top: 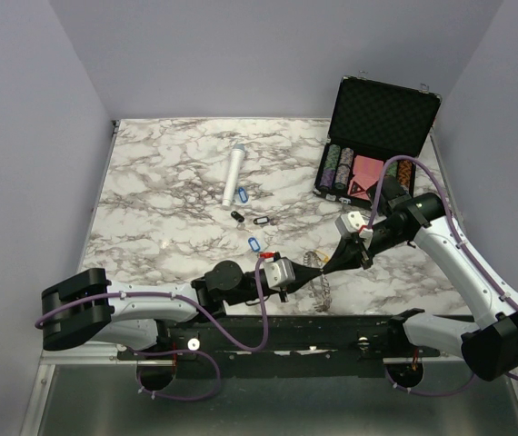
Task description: Put the keys on the keyring
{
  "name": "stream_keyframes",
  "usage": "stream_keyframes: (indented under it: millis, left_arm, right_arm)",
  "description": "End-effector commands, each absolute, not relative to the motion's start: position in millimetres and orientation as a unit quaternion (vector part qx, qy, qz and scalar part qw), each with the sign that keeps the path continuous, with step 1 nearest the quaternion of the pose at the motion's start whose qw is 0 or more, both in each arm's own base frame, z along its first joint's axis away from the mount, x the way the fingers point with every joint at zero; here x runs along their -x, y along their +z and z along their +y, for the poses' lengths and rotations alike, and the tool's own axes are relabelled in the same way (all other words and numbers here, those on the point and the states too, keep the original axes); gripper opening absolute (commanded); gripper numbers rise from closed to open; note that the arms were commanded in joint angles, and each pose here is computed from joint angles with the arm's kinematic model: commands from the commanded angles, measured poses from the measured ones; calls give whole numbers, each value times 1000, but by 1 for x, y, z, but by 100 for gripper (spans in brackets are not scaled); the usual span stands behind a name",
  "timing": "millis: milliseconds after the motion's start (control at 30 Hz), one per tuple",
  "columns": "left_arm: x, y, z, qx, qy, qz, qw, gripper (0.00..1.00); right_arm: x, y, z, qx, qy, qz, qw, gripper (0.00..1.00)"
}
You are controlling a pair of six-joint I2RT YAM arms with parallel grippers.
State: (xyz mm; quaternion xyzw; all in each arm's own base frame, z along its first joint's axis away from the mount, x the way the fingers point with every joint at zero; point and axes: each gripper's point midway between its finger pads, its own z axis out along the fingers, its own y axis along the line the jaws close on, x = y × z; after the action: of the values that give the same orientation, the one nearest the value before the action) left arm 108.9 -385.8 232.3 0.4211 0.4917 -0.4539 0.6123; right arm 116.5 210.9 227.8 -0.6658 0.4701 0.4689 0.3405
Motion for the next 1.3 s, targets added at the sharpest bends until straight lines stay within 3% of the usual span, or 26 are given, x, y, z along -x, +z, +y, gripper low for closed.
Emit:
stream_keyframes:
  millis: [0,433,533,733,1267]
  left_arm:
    - [-113,237,-384,-405,-450,495,624,12]
    - [-114,230,-383,-407,-445,504,619,2]
    - [-115,230,-382,-406,-443,506,619,3]
    - [-116,231,-381,-402,-443,507,621,15]
    - [-117,226,-379,-404,-437,514,618,15]
  right_arm:
    - [-109,247,213,648,494,462,350,0]
    - [-109,247,213,648,493,461,352,0]
    - [-109,247,213,648,494,462,351,0]
    - [-109,248,213,649,493,461,352,0]
    - [-110,248,213,647,493,462,352,0]
